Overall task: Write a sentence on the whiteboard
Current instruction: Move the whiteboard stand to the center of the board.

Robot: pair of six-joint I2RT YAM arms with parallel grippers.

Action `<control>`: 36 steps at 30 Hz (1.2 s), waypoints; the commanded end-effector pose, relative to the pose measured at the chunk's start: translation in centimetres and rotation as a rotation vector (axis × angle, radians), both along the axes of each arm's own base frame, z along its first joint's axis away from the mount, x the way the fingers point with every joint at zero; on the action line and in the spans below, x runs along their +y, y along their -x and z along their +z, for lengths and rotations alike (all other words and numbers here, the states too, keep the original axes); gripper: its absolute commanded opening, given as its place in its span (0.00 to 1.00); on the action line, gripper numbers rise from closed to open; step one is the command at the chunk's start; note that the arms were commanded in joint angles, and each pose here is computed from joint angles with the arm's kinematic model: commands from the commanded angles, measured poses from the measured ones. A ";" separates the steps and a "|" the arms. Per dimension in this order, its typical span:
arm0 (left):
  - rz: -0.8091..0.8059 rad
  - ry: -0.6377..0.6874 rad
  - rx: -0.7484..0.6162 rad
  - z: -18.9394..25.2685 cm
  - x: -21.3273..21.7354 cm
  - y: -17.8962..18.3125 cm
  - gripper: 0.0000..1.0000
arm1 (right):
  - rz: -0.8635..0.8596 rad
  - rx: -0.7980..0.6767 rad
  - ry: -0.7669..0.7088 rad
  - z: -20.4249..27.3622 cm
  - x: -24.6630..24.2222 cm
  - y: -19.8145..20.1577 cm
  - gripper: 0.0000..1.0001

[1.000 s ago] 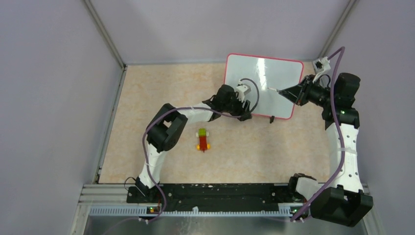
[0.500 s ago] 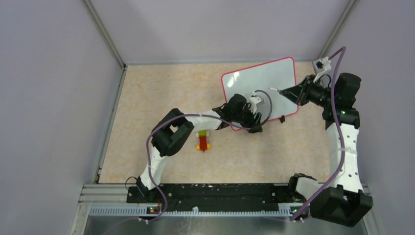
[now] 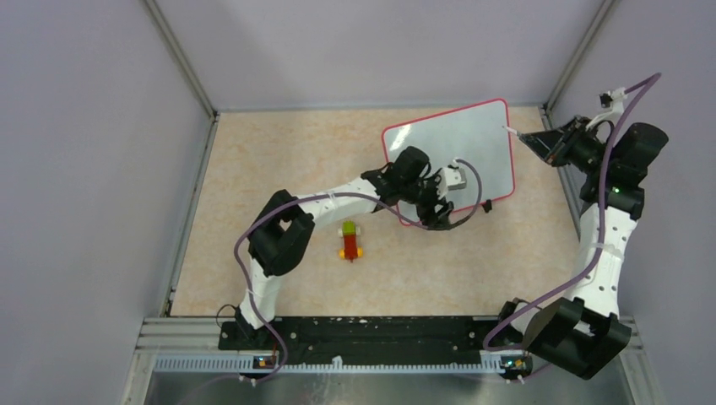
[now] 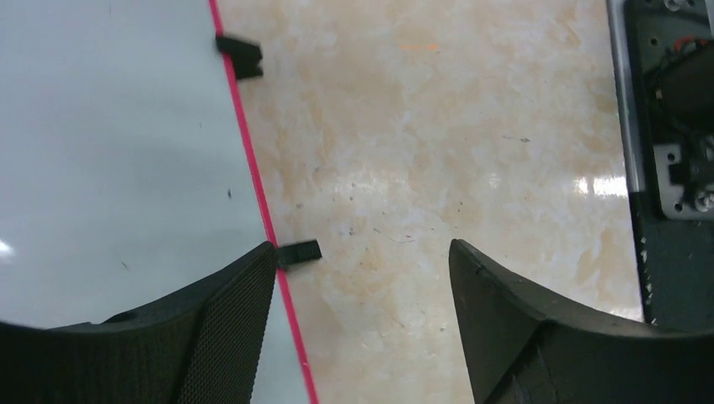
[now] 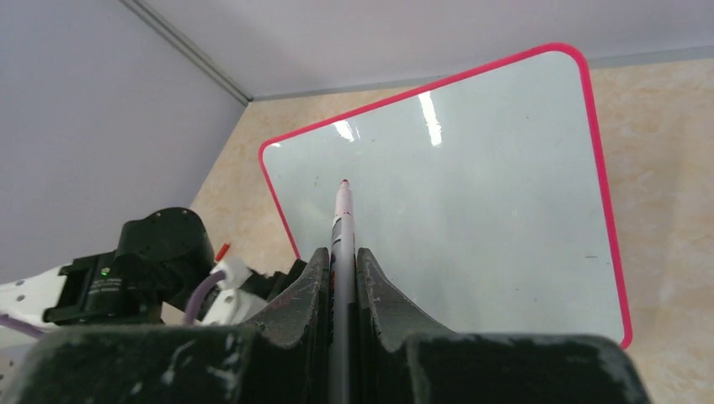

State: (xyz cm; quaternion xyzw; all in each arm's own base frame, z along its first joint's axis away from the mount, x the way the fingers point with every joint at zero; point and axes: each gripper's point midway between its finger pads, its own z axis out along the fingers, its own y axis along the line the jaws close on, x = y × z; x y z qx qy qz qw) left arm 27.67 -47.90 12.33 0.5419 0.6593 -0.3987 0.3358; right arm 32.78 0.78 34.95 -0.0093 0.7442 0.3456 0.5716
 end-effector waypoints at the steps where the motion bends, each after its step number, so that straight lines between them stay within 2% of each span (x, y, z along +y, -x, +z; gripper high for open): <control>1: -0.442 -0.007 -0.277 3.1 -0.3 2.4 0.79 | 0.001 -0.083 -0.030 2.7 -0.6 -0.5 0.00; 5: -0.642 -0.096 -0.453 1.3 -0.6 1.2 0.71 | 0.008 -0.079 -0.041 2.1 -0.6 -0.4 0.00; 13: -0.804 -0.200 -0.721 -1.5 -1.3 -0.3 0.62 | 0.029 -0.083 -0.046 2.0 -0.2 0.1 0.00; 26: -0.854 -0.312 -0.745 -7.1 -1.6 -2.0 0.58 | 0.053 -0.078 -0.052 1.5 0.1 0.3 0.00; 36: -0.915 -0.410 -0.797 -8.1 -0.1 -2.8 0.33 | 0.076 -0.086 -0.055 1.3 0.3 0.5 0.00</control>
